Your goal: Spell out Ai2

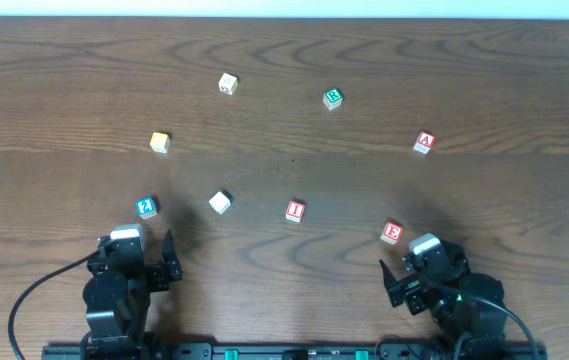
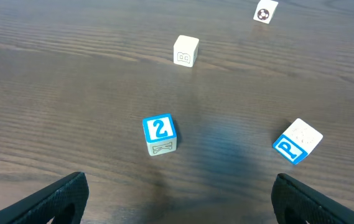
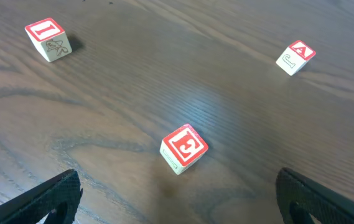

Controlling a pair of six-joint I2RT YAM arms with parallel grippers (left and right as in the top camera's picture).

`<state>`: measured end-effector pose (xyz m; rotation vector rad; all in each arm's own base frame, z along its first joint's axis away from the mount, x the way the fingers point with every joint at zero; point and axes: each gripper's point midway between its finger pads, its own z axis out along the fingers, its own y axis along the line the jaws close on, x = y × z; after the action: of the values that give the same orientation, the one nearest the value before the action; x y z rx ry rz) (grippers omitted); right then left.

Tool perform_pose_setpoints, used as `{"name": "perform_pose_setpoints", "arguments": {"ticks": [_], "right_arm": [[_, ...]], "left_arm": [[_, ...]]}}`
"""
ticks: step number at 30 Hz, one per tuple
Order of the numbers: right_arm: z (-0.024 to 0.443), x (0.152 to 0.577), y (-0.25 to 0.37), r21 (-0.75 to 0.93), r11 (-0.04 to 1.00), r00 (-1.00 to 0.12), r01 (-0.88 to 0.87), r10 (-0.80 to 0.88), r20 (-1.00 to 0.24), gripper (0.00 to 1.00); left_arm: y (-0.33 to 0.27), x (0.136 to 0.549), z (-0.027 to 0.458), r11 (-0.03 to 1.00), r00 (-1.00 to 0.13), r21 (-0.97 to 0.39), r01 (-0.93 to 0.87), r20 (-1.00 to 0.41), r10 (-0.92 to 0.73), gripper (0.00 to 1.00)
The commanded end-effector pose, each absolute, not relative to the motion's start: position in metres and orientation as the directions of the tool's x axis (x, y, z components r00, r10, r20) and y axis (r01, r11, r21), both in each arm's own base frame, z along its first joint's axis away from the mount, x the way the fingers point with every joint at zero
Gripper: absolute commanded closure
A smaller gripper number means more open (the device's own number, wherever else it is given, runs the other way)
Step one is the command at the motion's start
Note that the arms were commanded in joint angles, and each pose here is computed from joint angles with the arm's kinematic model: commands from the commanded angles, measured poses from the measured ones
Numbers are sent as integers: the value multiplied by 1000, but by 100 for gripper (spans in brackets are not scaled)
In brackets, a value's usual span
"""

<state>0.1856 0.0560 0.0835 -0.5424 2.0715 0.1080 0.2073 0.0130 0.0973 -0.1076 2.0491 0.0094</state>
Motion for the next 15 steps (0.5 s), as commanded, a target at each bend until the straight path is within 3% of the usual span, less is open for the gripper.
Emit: {"name": "perform_pose_setpoints", "arguments": {"ticks": [1,5,7,11,15], "right_arm": [[79,186,53,-148,899,-447,-412,-342,-826,1],[82,187,57,-140,895,-434,-424,-337,-835,1],[92,187,71,-47,891,-416,-452,-257,-872,1],[124,184,105,300,821,-458,-486,53,-887,1],[155,172,131,683,594,-621,-425,357,-698,1]], "left_arm": [[16,207,95,994,-458,-37,-98,-886,-78,5],[16,207,95,994,-458,-37,-98,-886,-78,5],[16,207,95,994,-458,-37,-98,-886,-78,5],[16,207,95,995,-458,-37,-98,-886,-78,5],[16,207,95,995,-458,-37,-98,-886,-78,5]]}}
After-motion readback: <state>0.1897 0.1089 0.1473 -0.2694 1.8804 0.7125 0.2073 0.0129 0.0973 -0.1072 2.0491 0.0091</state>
